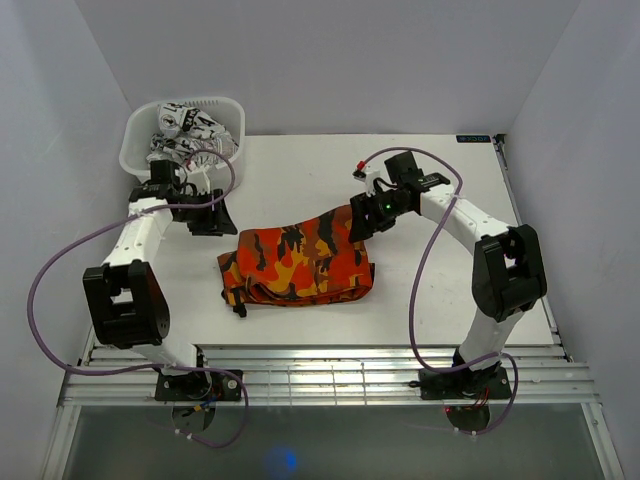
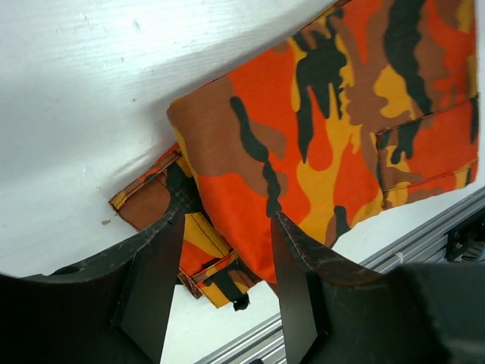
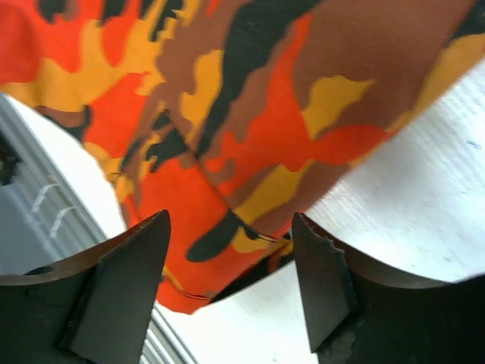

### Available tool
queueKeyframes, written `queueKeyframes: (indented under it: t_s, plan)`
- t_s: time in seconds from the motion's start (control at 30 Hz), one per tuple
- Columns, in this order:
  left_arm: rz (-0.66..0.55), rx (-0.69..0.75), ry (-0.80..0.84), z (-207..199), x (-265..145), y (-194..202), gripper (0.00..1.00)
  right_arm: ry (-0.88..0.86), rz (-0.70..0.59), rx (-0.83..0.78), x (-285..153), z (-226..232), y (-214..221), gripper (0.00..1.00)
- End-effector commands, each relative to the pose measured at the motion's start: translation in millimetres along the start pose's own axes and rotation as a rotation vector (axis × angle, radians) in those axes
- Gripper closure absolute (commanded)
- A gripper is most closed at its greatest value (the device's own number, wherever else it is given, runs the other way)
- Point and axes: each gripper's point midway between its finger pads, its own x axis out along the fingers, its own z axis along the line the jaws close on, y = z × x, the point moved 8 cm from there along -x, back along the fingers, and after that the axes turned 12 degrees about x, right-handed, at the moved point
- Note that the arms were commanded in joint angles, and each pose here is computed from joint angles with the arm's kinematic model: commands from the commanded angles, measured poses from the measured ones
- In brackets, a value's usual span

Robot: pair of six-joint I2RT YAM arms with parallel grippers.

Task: Fold and stack the trousers
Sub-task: Fold the trousers

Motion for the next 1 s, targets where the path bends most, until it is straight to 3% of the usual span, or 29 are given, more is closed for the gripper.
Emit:
queueKeyframes:
  t_s: [0.0, 0.1, 0.27, 0.53, 0.73, 0.87, 0.9, 0.97]
  plan:
    - [0.078, -0.042, -0.041, -5, 15, 9, 0.39, 0.153, -0.015, -0.046, -5, -13, -2, 0.28]
    - [0.119, -0.053, -0.024, -9, 26, 16, 0.39, 0.188, -0.031, -0.017, -4, -23, -8, 0.17]
    - [0.177, -0.116, -0.032, -5, 44, 27, 0.39, 0.214, -0.011, 0.099, 11, -51, -15, 0.14]
    - [0.176, -0.136, -0.001, -2, 53, 25, 0.43, -0.021, 0.018, 0.314, 33, -73, -10, 0.09]
    - [0.189, -0.18, 0.022, 3, 66, 23, 0.48, -0.143, 0.042, 0.393, 48, -74, 1, 0.15]
    - [0.175, -0.173, 0.047, 0, 63, 17, 0.7, -0.155, 0.057, 0.413, 52, -76, 4, 0.22]
    - [0.165, -0.167, 0.078, -4, 61, 14, 0.84, -0.155, 0.058, 0.414, 52, -76, 5, 0.2]
    - [0.141, -0.13, 0.115, -14, 47, 9, 0.97, -0.145, 0.052, 0.412, 50, -75, 6, 0.17]
